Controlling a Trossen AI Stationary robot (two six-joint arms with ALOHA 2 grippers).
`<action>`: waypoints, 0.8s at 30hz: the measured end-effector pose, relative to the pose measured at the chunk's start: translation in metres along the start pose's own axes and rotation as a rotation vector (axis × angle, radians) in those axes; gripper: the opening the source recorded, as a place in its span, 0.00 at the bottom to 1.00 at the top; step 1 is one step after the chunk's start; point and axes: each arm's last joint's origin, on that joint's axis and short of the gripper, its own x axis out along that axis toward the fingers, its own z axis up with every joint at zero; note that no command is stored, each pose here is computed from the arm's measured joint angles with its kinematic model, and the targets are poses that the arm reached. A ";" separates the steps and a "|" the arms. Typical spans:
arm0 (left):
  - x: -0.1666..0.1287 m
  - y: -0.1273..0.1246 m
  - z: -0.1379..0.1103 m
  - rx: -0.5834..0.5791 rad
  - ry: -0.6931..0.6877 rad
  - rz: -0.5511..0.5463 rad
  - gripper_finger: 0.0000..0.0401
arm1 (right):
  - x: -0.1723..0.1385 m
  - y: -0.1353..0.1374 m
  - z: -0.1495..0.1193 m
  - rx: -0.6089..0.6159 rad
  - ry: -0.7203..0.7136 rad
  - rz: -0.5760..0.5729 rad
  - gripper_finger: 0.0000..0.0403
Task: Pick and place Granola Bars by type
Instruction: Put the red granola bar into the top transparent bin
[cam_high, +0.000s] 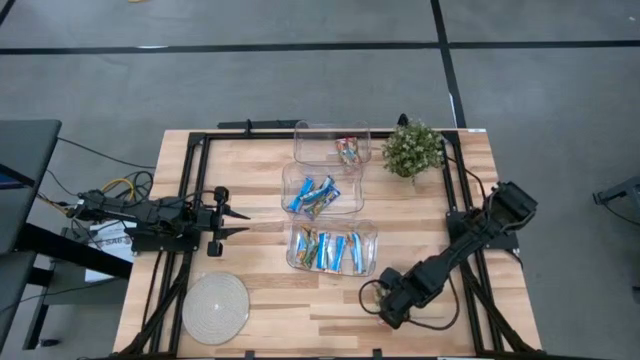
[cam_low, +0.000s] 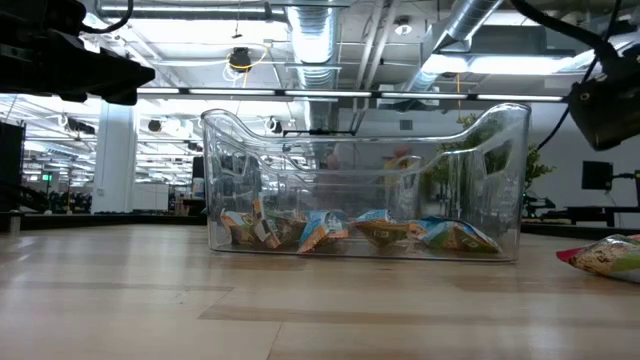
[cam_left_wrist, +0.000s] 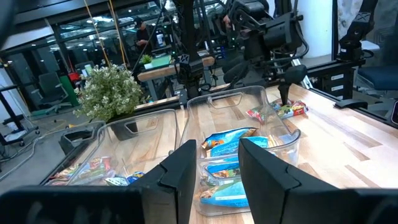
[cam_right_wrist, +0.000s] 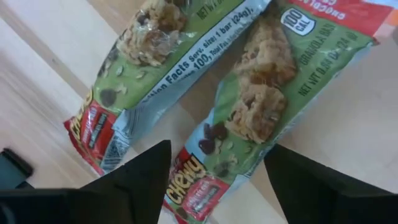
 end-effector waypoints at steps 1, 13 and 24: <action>0.000 0.000 0.000 0.000 0.000 0.000 0.28 | 0.001 0.000 0.001 0.005 0.002 -0.002 0.63; 0.000 0.000 0.000 0.000 0.000 0.000 0.28 | 0.001 -0.002 0.006 0.013 -0.005 -0.011 0.48; 0.000 0.000 0.000 0.000 0.000 0.000 0.28 | 0.002 -0.003 0.006 0.012 -0.010 -0.013 0.22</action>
